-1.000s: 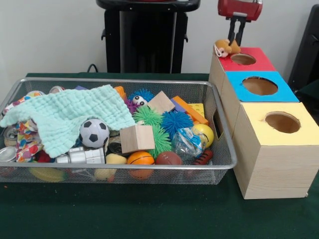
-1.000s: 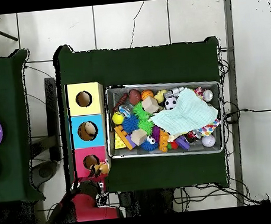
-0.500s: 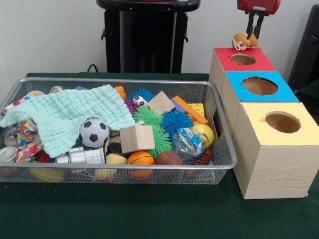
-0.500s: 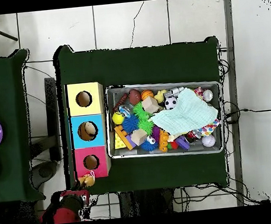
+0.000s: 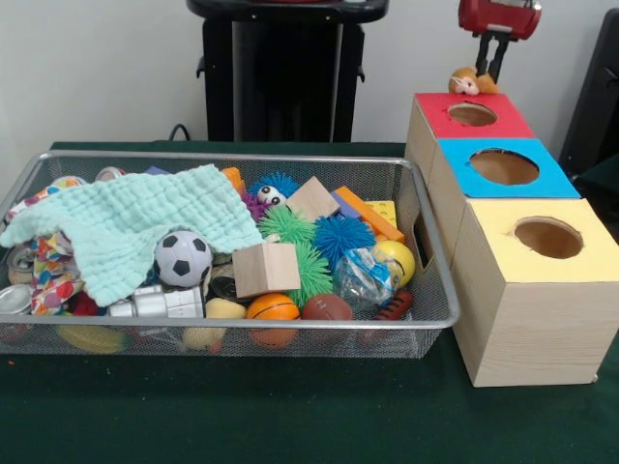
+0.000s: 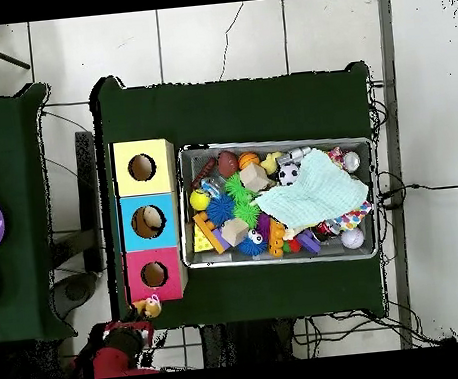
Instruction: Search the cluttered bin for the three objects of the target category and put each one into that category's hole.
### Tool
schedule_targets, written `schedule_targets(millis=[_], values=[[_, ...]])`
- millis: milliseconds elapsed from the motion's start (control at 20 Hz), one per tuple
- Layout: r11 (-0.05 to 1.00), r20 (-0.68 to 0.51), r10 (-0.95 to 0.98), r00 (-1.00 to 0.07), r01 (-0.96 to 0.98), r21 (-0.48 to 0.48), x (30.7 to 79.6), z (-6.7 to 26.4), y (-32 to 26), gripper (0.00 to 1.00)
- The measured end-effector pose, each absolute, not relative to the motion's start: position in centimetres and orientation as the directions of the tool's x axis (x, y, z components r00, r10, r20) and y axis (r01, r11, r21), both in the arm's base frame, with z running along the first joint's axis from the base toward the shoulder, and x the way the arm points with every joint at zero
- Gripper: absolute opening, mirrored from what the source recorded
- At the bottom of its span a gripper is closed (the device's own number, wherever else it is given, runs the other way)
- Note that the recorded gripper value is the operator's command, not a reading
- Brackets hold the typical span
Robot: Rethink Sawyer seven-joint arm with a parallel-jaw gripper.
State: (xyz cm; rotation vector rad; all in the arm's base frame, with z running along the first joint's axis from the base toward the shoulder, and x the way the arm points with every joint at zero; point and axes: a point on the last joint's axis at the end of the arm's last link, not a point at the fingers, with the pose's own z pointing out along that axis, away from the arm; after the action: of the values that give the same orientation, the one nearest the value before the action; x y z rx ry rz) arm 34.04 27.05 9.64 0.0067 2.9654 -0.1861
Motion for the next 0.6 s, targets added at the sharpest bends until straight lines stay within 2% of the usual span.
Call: schedule_targets(millis=[600], values=[[0.985,-0.1,0.04,-0.994,0.056,-0.161,33.6,8.3,25.3,0.0]])
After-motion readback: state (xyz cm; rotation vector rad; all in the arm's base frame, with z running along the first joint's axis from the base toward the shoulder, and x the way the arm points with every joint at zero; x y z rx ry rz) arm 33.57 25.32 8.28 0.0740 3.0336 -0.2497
